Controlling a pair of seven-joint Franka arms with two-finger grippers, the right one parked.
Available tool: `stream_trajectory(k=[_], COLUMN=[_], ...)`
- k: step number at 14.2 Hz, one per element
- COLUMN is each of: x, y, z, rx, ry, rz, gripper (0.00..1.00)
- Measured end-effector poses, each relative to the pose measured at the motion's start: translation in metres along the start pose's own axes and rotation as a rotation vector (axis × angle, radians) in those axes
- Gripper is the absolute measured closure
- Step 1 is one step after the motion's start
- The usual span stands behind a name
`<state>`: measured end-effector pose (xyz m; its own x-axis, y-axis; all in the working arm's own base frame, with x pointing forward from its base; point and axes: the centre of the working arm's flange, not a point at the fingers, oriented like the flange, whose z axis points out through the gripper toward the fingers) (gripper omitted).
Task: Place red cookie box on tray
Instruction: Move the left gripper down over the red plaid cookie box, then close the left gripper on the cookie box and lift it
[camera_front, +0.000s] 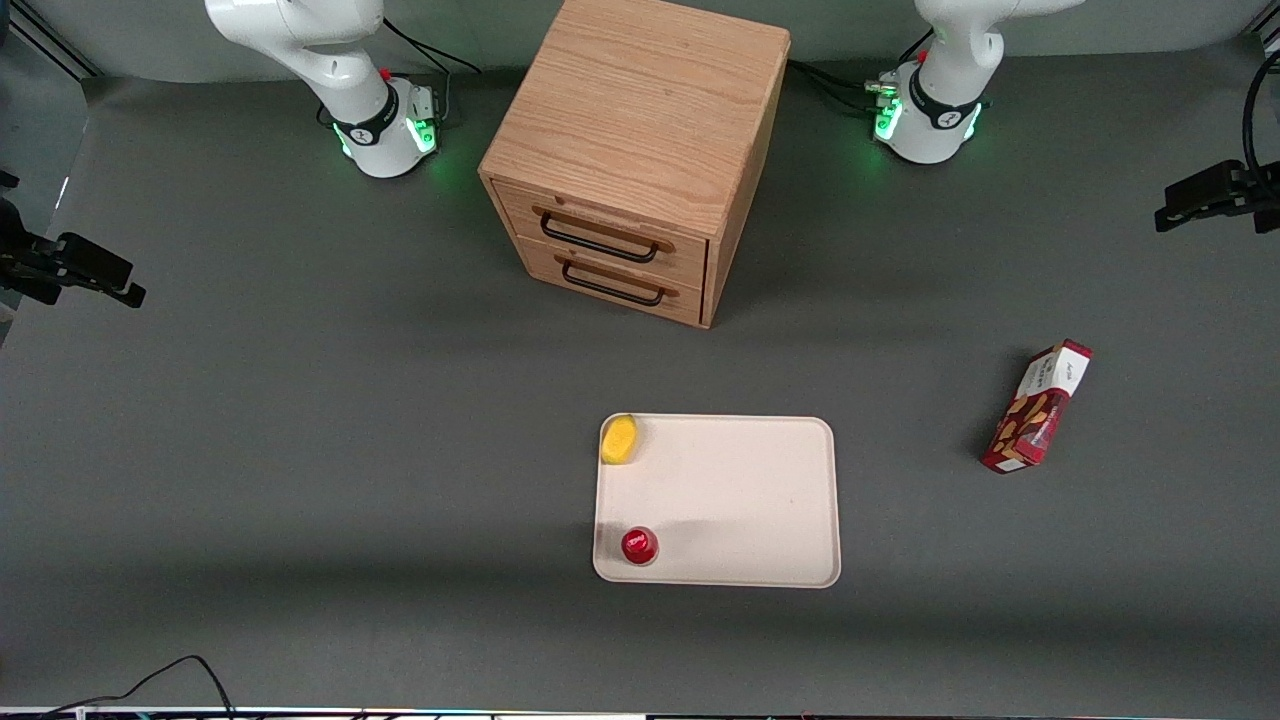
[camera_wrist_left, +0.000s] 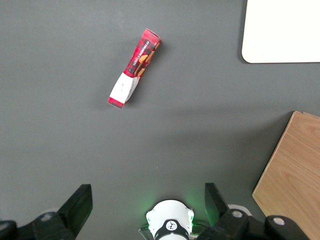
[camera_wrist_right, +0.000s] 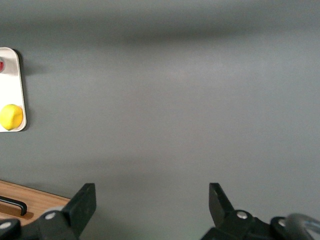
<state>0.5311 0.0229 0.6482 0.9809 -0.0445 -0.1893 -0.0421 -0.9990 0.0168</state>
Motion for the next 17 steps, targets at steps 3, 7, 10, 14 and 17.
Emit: stream_trajectory(k=[3,7,10,14,17], x=[0.002,0.004,0.031,0.086,0.099], y=[0.006,0.001,-0.028,-0.071,-0.072], z=[0.006,0.009,0.049,0.184,0.285], rx=[0.008,0.027,0.039,0.039,0.046], ry=[-0.014,-0.021,-0.038,-0.007,0.043], rz=[0.011,0.027,0.193,0.361,0.399], gripper=[0.00,0.00,0.00,0.00,0.00])
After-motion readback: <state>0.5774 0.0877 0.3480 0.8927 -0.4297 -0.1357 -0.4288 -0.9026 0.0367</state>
